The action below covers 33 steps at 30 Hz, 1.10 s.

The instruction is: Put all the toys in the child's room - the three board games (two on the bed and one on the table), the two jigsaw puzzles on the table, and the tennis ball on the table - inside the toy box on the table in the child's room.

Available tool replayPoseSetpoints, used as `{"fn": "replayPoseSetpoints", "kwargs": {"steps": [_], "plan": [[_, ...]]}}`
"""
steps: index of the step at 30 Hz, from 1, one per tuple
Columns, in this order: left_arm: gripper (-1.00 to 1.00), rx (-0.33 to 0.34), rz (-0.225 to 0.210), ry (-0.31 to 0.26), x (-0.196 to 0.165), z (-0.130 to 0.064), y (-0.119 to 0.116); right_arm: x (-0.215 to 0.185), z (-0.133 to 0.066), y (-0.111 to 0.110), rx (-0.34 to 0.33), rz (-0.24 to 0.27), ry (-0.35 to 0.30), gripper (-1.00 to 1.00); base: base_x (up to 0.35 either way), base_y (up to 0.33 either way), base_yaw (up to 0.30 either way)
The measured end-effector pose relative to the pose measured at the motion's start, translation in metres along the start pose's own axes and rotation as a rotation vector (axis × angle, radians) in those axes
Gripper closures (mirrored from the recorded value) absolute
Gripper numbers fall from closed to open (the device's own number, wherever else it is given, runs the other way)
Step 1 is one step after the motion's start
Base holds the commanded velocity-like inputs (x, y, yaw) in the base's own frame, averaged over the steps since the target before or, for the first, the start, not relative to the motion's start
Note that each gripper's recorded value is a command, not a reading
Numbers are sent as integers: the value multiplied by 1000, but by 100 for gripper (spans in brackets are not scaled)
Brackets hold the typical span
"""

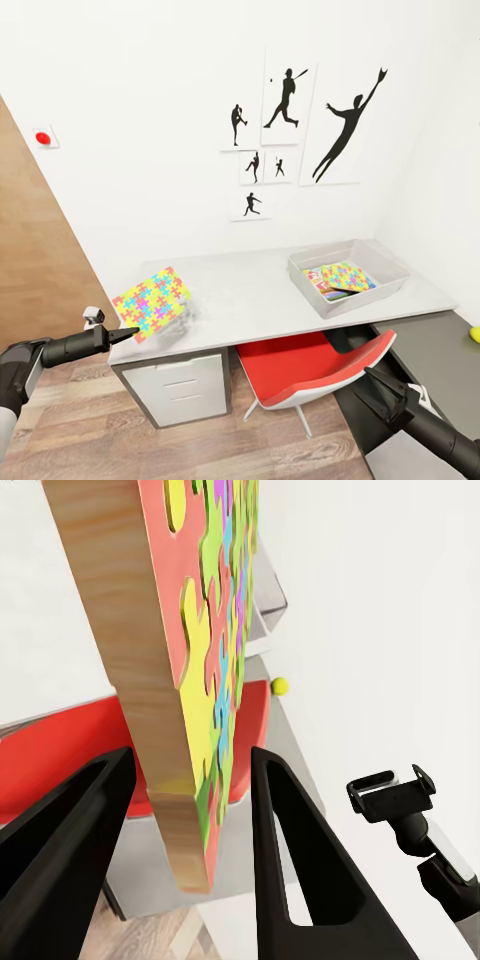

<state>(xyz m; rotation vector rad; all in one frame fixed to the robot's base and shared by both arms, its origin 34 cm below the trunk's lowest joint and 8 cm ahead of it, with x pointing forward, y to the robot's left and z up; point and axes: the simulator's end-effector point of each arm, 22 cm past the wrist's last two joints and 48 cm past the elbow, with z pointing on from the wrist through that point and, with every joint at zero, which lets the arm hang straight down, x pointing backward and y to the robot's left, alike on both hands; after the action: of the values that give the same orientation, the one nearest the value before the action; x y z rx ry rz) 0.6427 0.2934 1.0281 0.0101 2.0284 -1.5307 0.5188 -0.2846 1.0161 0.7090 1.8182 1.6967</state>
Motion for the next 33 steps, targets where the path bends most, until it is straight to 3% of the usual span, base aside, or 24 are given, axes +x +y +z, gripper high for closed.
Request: {"fn": "replayPoseSetpoints", "kwargs": {"steps": [33], "plan": [[100,19,48,-17,-11,-5,-26,0,-2,22,-39,-39,-3,-100,0,0,0]]}}
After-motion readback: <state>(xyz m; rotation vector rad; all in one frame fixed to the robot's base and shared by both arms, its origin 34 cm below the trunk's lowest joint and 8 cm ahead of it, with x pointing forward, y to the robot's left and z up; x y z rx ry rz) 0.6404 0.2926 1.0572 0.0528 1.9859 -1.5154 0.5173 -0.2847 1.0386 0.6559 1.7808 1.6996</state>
